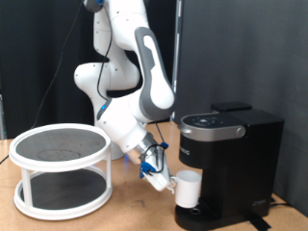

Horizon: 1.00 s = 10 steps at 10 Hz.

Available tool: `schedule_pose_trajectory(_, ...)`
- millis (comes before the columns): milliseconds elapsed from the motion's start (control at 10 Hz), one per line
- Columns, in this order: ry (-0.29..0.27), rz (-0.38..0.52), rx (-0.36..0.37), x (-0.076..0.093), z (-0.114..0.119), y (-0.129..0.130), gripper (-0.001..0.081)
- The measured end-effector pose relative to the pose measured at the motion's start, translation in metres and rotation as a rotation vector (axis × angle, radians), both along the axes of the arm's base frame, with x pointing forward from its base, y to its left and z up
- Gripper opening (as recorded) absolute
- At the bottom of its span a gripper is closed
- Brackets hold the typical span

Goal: Make a cup of coffee with the keurig machine

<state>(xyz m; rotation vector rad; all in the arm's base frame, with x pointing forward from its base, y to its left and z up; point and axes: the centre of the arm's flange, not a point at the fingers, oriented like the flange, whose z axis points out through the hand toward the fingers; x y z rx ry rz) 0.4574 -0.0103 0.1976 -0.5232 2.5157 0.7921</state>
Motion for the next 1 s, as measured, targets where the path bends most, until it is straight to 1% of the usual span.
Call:
schedule_pose_trajectory(200,-0.010,0.000,0.006,0.004,-0.003,0.002,0.0004)
schedule_pose_trajectory(700,-0.005,-0.001,0.011,0.010,-0.009,0.004,0.0004)
schedule_pose_trajectory(800,-0.001,-0.002,0.012,0.010,-0.011,0.004,0.0198)
schedule_pose_trajectory(900,0.001,-0.001,0.013,0.010,-0.013,0.004,0.0198)
schedule_pose_trajectory(1000,0.001,0.003,0.020,0.009,-0.013,0.003,0.0374)
